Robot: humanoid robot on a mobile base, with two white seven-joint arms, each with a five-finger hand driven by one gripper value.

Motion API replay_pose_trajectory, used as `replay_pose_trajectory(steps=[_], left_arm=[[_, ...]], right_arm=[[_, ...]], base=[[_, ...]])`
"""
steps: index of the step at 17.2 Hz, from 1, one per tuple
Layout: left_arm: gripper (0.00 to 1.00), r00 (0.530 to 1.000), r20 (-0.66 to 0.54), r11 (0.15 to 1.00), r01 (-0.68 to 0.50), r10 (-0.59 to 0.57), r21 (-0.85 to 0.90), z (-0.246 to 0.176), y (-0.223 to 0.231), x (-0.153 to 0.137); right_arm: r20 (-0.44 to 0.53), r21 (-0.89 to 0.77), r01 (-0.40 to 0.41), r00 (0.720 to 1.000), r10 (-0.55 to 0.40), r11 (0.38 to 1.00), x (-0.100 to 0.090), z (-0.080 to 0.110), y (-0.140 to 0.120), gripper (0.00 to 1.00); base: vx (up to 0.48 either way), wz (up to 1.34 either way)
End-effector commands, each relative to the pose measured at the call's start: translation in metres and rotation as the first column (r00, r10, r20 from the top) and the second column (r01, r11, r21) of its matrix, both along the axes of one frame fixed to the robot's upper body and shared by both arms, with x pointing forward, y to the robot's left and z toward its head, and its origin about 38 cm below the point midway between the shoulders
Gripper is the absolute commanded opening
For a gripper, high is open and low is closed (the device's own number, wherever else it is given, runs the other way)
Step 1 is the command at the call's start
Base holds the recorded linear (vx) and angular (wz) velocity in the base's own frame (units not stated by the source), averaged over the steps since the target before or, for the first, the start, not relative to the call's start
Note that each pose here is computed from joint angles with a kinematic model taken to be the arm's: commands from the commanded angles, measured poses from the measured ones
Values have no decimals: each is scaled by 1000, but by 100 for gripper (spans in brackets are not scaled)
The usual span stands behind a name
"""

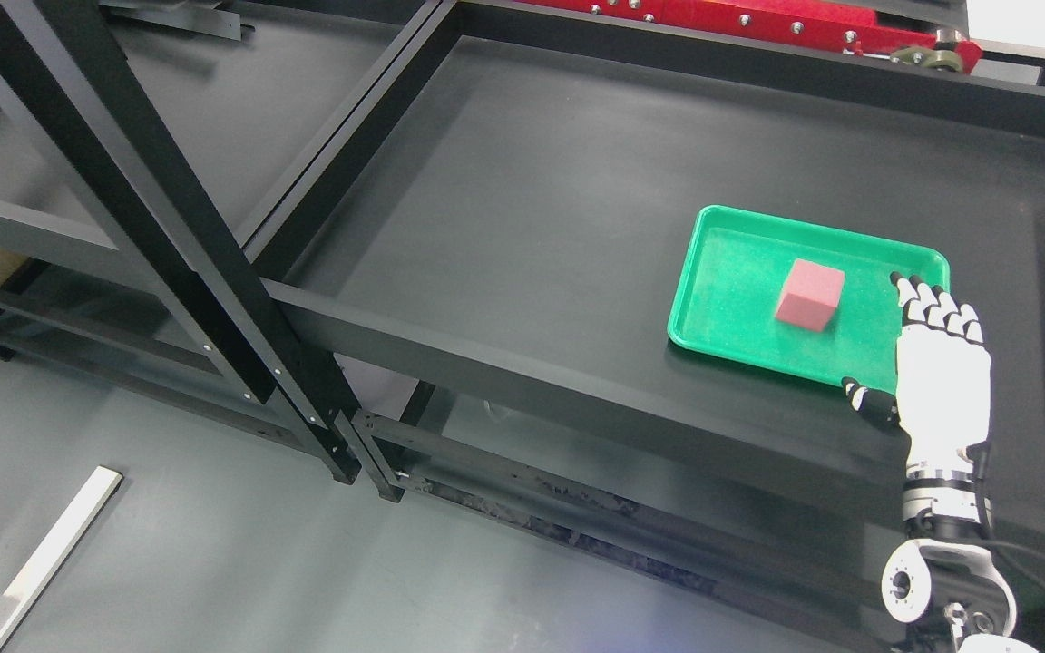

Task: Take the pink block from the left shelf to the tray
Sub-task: 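Reach the right hand over the pink cube in the green tray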

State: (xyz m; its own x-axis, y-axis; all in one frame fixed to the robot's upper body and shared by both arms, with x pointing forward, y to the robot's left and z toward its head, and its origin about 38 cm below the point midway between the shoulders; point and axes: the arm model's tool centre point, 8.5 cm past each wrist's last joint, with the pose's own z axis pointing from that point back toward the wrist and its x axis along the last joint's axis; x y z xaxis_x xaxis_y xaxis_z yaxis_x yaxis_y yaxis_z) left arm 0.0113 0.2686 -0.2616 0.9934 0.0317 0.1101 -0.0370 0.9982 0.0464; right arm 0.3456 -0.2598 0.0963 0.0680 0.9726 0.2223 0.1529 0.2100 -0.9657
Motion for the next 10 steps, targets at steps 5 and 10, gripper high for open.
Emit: replay_pose_trajectory(steps=[5,10], left_arm=[[100,999,42,1000,5,-6,18,2,11,21],[100,999,42,1000,5,-6,18,2,11,21]], right_arm=[[-164,10,-19,986,20,1000,14,-25,-9,99],[-259,13,-41,965,43,999,17,-41,-10,99]], base=[[146,48],[119,41]])
